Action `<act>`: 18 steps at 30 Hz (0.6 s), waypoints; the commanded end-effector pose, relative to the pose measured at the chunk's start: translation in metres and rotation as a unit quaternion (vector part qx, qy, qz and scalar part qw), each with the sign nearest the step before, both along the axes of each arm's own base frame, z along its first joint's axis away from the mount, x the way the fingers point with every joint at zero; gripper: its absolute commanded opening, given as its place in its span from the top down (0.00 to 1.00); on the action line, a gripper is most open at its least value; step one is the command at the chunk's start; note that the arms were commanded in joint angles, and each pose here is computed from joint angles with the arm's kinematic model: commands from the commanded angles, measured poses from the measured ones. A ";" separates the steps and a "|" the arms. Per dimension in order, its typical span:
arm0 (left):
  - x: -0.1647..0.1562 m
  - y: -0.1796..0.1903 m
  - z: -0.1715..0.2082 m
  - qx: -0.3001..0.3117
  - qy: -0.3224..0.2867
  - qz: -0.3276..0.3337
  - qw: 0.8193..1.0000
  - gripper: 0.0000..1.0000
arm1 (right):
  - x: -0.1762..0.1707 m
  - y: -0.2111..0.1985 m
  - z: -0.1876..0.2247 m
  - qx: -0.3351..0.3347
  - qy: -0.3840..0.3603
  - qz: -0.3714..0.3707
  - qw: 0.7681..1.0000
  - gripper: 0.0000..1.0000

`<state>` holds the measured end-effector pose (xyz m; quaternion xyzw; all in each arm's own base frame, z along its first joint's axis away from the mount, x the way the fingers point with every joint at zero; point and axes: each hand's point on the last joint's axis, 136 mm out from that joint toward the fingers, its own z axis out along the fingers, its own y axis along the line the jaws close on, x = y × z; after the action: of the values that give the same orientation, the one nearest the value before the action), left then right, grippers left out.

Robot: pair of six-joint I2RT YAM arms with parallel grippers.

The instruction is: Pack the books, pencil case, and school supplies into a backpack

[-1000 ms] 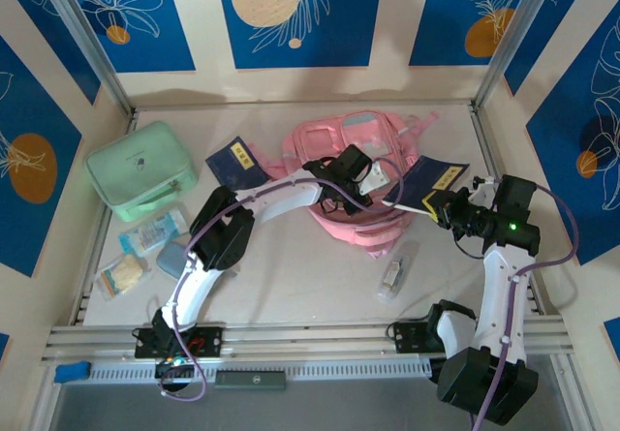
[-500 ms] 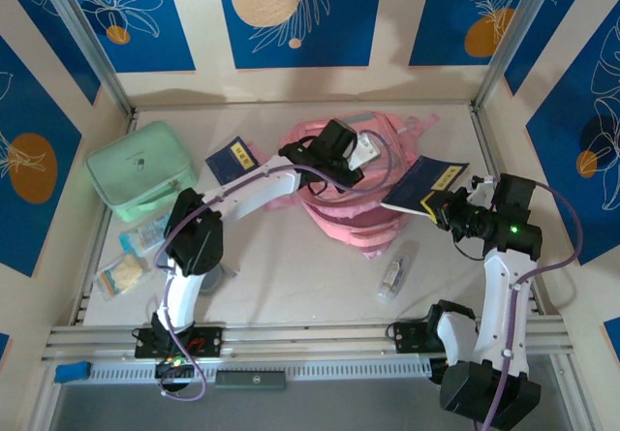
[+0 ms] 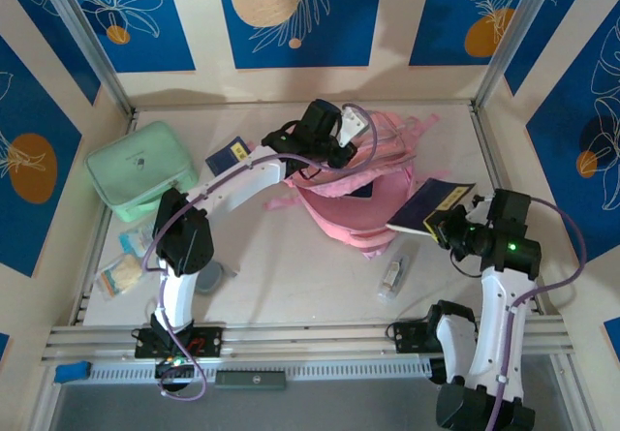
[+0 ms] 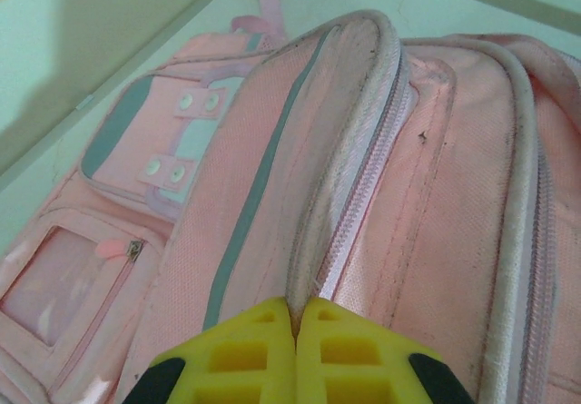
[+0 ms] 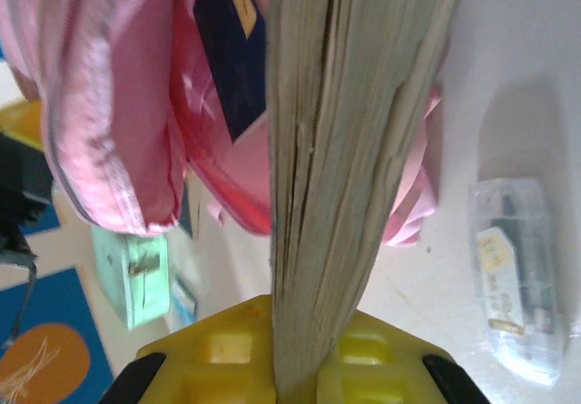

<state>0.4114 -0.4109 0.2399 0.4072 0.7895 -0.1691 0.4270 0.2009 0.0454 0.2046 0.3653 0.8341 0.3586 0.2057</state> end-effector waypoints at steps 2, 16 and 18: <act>0.008 0.000 0.082 -0.085 -0.054 0.000 0.995 1.00 | 0.020 0.042 0.010 0.090 -0.067 0.099 0.989 1.00; 0.013 0.009 0.091 -0.099 -0.057 0.021 0.993 1.00 | 0.101 0.090 -0.036 0.091 -0.134 0.202 0.966 0.97; 0.013 0.009 0.092 -0.104 -0.057 0.022 0.993 1.00 | 0.113 0.093 -0.046 0.085 -0.130 0.204 0.967 0.97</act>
<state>0.4199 -0.4093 0.2617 0.3836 0.7882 -0.1885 0.4429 0.2888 0.1309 0.1408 0.2026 0.8367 0.4866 0.1487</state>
